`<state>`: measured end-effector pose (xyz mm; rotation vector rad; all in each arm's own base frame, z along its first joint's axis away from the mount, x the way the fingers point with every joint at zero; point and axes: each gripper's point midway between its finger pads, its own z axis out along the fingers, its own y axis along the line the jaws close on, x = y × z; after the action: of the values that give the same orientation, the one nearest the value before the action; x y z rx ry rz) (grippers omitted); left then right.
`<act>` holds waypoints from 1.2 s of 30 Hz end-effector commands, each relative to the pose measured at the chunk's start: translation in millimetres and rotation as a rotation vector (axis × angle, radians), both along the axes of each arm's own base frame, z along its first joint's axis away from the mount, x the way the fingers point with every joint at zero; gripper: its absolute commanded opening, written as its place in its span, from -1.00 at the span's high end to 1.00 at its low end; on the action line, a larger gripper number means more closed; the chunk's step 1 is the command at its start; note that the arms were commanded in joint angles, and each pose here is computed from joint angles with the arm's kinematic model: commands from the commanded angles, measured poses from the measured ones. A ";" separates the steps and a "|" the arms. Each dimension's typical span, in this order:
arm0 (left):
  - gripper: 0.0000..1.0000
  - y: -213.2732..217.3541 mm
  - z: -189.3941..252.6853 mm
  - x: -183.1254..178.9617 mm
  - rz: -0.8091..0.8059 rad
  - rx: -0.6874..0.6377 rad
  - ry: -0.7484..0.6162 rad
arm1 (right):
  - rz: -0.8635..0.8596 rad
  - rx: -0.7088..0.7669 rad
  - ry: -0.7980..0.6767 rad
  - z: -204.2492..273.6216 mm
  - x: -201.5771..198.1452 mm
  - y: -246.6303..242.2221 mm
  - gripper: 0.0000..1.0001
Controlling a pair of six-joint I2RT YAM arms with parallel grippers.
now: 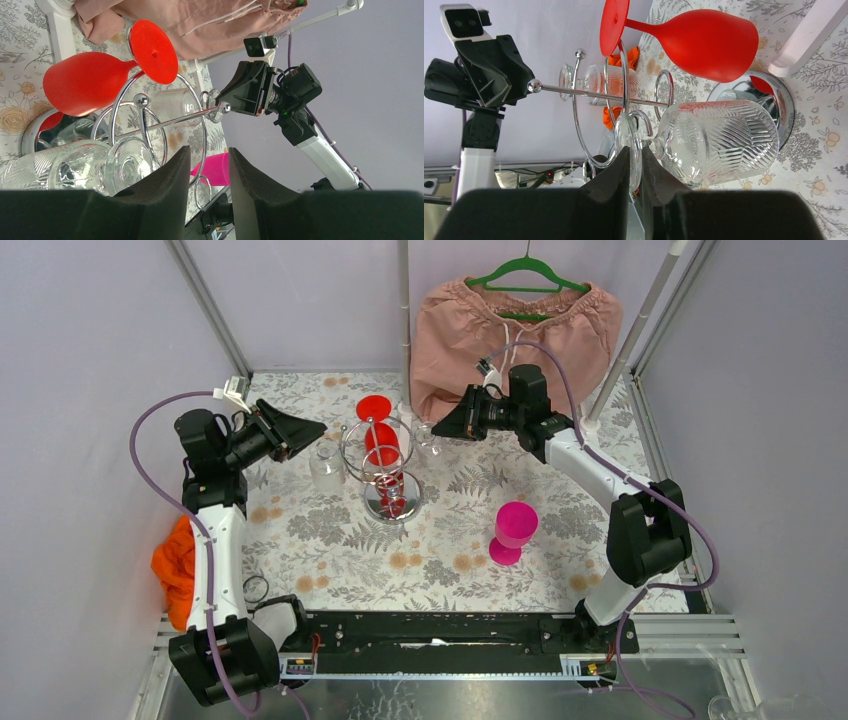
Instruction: Take the wine glass off the wine glass rack
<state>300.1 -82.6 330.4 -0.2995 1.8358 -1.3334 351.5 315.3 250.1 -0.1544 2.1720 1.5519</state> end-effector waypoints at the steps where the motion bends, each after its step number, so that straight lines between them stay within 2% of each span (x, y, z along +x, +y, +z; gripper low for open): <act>1: 0.18 -4.0 -0.5 -5.8 -0.031 0.014 -0.025 | 0.002 0.079 -0.021 44.0 -10.7 2.4 1.00; 14: 0.05 -6.2 1.8 -9.8 -0.059 0.032 -0.037 | -0.119 0.141 -0.002 69.4 -4.5 -8.7 1.00; 27: 0.01 -6.6 2.9 -11.7 -0.062 0.038 -0.042 | -0.198 0.092 0.017 59.1 7.3 -26.2 1.00; 36: 0.02 -7.1 3.2 -13.4 -0.063 0.045 -0.047 | -0.249 0.078 -0.025 68.6 7.4 -45.2 1.00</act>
<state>294.5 -85.7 325.9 -0.2422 1.8549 -1.3348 366.1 281.7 268.4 0.1907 2.1665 1.4864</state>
